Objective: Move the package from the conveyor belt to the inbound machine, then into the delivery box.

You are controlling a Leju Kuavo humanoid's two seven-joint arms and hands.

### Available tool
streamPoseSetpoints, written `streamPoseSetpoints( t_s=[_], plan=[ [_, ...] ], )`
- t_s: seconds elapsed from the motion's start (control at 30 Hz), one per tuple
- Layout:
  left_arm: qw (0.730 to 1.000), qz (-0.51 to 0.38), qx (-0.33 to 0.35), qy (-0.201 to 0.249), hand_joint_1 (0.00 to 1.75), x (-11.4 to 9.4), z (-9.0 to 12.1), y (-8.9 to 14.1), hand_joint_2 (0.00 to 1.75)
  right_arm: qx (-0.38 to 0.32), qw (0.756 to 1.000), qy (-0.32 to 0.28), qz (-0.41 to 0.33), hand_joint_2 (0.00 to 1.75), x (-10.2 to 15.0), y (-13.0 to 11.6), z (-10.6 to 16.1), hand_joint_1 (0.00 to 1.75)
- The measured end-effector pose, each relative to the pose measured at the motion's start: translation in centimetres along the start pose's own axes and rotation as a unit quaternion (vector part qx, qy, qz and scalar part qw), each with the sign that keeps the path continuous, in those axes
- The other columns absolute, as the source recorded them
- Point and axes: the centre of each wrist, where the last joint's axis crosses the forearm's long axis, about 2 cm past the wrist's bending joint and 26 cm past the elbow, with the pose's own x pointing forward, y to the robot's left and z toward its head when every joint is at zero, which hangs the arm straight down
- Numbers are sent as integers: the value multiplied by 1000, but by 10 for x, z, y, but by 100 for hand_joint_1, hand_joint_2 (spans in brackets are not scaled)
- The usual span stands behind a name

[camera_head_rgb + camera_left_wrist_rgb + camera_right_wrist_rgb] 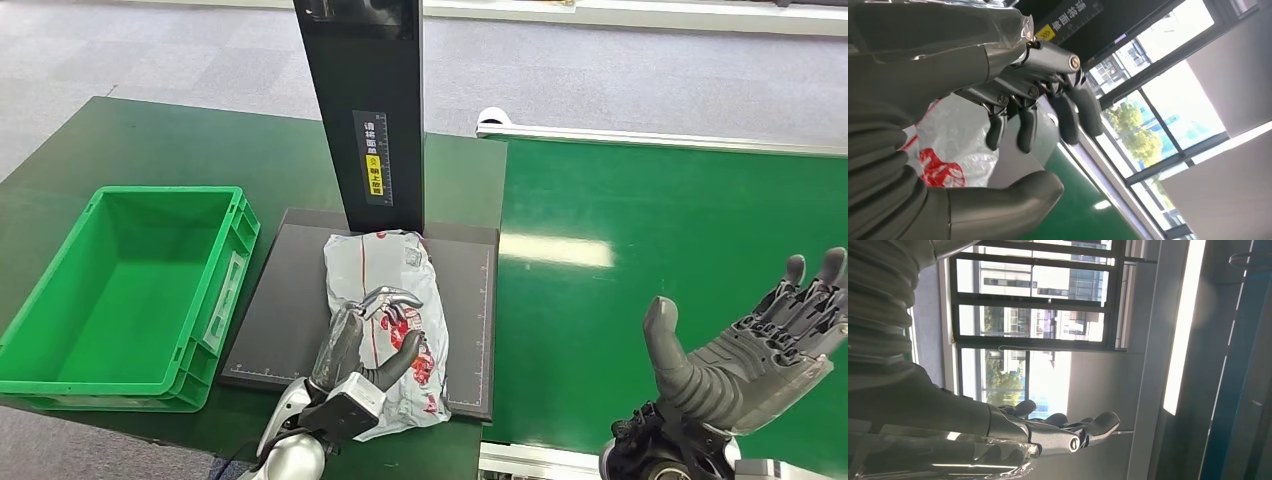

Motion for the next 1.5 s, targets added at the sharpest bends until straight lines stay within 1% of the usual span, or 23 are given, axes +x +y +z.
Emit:
streamPoseSetpoints(
  t_s=[0.17, 0.23, 0.33, 0.4, 0.47, 0.6, 0.63, 0.67, 0.73, 0.77, 0.8, 1.0, 1.3, 1.4, 1.5],
  plan=[
    [998, -52, -20, 27, 0, -4, 3, 5, 175, 0, 1000, 3, 1, 175, 0, -1, 2, 0],
    [992, -95, -54, 56, 0, -11, 5, 5, 175, 2, 1000, 4, 1, 175, 0, -1, 3, 0],
    [966, -189, -127, 121, 0, -32, 13, -1, 175, 11, 1000, 7, 0, 175, 0, -2, 5, 0],
    [949, -227, -162, 149, 0, -44, 19, -6, 175, 16, 1000, 9, -1, 175, 0, -3, 6, 0],
    [938, -242, -183, 165, 0, -52, 21, -9, 175, 20, 1000, 10, -1, 175, 0, -3, 6, 0],
    [927, -256, -206, 182, 0, -59, 18, -13, 175, 23, 1000, 12, -2, 175, 0, -4, 6, 0],
    [924, -258, -211, 185, 7, -60, 16, -13, 175, 24, 1000, 13, -2, 175, 0, -4, 6, 0],
    [922, -259, -217, 188, 46, -61, 15, -14, 175, 26, 1000, 13, -3, 175, 0, -4, 6, 0],
    [917, -261, -230, 194, 133, -62, 13, -14, 175, 28, 1000, 14, -3, 175, -1, -4, 5, 0],
    [915, -261, -235, 197, 170, -62, 12, -15, 175, 28, 1000, 14, -3, 175, -1, -4, 5, 0],
    [914, -261, -240, 199, 175, -63, 12, -16, 175, 28, 1000, 14, -3, 175, -1, -4, 5, 0],
    [910, -260, -251, 204, 175, -64, 14, -20, 175, 28, 999, 16, -1, 175, -2, -4, 6, 0],
    [911, -261, -248, 203, 175, -65, 8, -17, 175, 27, 1000, 17, -2, 175, -4, -4, 6, 0],
    [919, -254, -233, 191, 175, -65, 9, -16, 175, 26, 1000, 16, -2, 175, -4, -4, 6, 0],
    [941, -222, -195, 165, 175, -62, 12, -15, 175, 25, 1000, 17, -2, 175, -4, -4, 6, 0]
  ],
)
